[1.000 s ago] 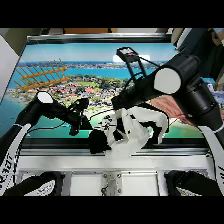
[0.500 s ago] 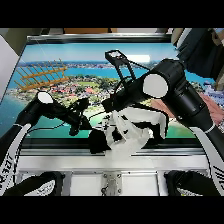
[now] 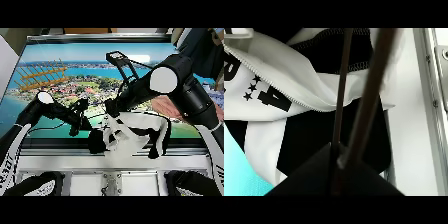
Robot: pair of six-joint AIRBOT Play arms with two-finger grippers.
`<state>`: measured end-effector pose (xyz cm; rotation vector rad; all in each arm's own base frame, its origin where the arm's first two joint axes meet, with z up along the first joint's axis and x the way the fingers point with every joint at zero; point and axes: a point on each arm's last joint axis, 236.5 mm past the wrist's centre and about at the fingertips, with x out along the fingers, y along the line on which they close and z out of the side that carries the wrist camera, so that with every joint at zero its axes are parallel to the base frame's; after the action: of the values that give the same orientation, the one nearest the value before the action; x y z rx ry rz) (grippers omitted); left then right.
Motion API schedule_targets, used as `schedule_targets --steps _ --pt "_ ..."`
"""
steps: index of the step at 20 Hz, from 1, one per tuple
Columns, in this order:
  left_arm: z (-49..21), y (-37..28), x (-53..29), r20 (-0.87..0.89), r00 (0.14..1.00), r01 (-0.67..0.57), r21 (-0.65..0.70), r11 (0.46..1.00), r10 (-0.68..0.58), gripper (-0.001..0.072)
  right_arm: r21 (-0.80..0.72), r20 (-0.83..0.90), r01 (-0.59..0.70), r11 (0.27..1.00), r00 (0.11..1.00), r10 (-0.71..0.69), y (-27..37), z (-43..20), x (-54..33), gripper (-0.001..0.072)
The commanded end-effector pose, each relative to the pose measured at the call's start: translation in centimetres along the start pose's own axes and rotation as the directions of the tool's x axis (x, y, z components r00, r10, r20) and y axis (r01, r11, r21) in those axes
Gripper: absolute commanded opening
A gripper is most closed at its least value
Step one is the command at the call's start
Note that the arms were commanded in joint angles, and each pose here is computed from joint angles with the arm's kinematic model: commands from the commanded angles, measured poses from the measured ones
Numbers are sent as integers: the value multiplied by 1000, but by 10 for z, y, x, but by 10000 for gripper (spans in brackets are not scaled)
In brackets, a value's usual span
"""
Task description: Fold the clothes and pants, and hang the long-sleeved shirts on hangers.
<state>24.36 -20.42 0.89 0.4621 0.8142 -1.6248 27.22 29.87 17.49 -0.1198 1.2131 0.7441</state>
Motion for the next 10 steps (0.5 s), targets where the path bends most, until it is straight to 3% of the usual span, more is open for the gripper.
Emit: schedule_targets --steps 1,5,10 --pt "-2 -1 0 -11 1000 2 11 1000 -2 16 36 -24 37 999 999 -36 -25 -5 -11 657" --pt "-3 -2 0 -11 1000 9 11 1000 -9 16 49 -4 49 998 999 -48 -37 0 -15 657" --pt "-3 -2 0 -12 1000 8 10 1000 -8 16 -139 19 38 989 999 -36 -39 1 -25 656"
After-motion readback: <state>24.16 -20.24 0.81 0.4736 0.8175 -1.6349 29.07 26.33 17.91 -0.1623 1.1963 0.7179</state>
